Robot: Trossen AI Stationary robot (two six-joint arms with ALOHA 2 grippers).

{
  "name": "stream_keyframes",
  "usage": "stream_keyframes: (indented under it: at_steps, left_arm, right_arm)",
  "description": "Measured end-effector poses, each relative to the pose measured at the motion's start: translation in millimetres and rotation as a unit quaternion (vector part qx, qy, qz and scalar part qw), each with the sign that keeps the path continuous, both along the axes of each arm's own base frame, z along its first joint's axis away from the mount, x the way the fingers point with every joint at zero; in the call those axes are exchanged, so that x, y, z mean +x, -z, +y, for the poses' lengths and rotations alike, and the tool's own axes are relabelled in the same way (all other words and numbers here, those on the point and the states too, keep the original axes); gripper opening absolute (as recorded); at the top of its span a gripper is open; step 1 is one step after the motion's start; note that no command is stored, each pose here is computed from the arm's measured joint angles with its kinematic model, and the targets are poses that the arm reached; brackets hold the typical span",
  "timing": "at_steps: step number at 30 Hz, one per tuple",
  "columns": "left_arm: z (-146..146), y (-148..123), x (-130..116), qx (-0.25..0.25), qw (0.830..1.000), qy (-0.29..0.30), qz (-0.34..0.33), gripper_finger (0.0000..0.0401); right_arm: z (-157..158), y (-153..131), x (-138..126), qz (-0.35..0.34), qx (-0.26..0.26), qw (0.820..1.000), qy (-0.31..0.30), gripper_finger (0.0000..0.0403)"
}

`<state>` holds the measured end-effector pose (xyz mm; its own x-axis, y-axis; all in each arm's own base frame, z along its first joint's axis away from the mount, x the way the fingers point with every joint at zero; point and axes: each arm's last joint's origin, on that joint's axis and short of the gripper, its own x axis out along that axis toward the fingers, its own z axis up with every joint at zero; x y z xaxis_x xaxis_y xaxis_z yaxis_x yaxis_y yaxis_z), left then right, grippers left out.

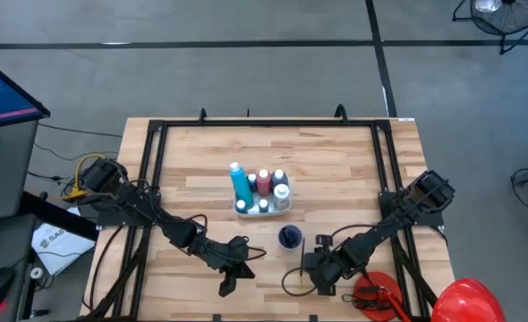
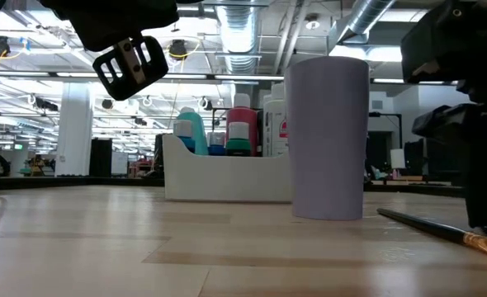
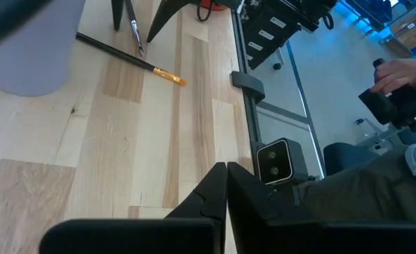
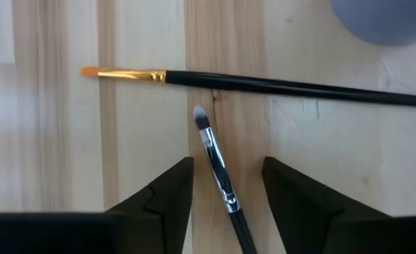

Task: Pick & Place Paint Supplies
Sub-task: Put the silver paintbrush into the blue cup

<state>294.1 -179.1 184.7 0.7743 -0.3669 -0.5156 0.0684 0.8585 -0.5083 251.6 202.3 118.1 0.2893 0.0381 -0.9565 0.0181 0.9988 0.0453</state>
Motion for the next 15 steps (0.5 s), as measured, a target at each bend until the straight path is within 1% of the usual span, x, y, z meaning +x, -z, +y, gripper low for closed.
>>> stream_keyframes:
  at_steps: [9, 15]
  left_arm:
    - [0.2, 0.1, 0.0, 0.000, 1.000, -0.002, 0.000, 0.0003]
    - [0.3, 0.1, 0.1, -0.004, 1.000, -0.007, 0.002, 0.0003]
  right_arm:
    - [4.5, 5.1, -3.4, 0.003, -0.013, 1.000, -0.006, 0.0118]
    - [4.9, 5.1, -3.5, 0.005, -0.009, 1.000, -0.003, 0.0084]
